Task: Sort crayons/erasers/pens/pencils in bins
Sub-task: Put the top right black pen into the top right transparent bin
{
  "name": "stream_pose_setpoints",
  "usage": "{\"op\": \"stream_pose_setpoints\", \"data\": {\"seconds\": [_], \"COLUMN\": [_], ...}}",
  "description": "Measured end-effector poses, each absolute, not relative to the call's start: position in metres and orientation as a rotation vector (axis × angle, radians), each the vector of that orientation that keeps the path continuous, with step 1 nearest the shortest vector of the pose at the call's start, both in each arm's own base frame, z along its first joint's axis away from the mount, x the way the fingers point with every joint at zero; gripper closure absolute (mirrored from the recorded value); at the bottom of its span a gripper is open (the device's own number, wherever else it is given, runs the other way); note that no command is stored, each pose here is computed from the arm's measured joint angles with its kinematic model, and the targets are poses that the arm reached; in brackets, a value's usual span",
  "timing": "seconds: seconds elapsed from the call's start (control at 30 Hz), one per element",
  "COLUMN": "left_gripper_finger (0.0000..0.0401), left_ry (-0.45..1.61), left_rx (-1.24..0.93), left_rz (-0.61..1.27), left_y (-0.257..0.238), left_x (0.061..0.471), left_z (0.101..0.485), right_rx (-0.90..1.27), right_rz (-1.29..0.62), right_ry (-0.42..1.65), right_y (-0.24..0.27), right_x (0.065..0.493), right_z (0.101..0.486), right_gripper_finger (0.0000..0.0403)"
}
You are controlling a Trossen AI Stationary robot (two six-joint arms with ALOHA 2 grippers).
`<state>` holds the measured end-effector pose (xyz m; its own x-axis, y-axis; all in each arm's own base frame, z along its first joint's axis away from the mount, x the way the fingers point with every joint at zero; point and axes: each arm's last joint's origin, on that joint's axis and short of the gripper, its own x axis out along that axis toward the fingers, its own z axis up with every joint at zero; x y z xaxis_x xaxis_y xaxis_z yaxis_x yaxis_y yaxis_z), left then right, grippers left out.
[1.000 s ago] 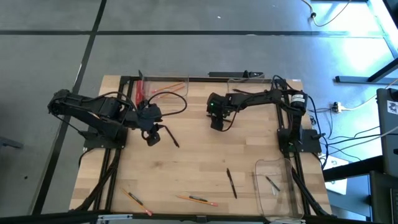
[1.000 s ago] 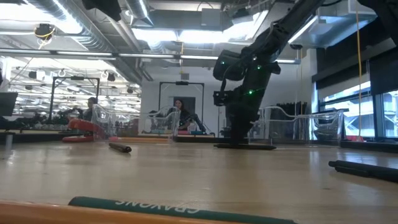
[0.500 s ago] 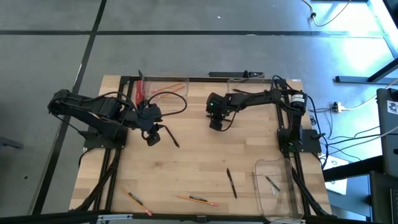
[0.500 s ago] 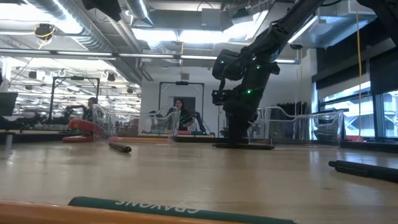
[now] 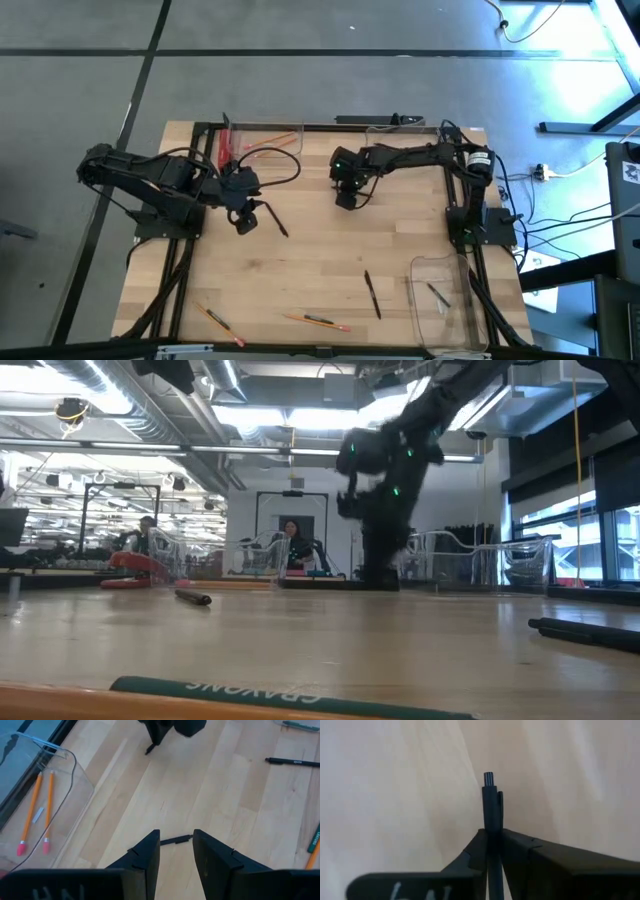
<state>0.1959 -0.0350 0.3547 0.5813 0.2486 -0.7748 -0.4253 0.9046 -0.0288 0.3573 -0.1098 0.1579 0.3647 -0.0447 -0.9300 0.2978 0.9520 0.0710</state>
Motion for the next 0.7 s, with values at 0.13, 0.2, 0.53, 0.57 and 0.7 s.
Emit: {"op": "stream_pose_setpoints", "data": {"seconds": [0.13, 0.2, 0.53, 0.57, 0.7], "left_gripper_finger": [0.0291, 0.0291, 0.0291, 0.0291, 0.0291], "left_ry": [0.866, 0.866, 0.871, 0.871, 0.871], "left_rx": [-0.221, -0.221, -0.198, -0.198, -0.197], "left_rz": [0.397, 0.397, 0.386, 0.386, 0.386], "left_y": [-0.035, -0.035, -0.035, -0.035, -0.035], "left_x": [0.196, 0.196, 0.196, 0.196, 0.196], "left_z": [0.355, 0.355, 0.355, 0.355, 0.355], "right_rx": [0.241, 0.235, 0.14, 0.122, 0.04], "right_rz": [-0.224, -0.225, -0.173, -0.17, -0.18], "right_ry": [1.193, 1.193, 1.171, 1.161, 1.184], "right_y": [-0.111, -0.112, -0.116, -0.116, -0.117], "right_x": [0.362, 0.366, 0.377, 0.377, 0.371], "right_z": [0.18, 0.192, 0.28, 0.289, 0.317], "right_gripper_finger": [0.0363, 0.0364, 0.0364, 0.0364, 0.0364]}}
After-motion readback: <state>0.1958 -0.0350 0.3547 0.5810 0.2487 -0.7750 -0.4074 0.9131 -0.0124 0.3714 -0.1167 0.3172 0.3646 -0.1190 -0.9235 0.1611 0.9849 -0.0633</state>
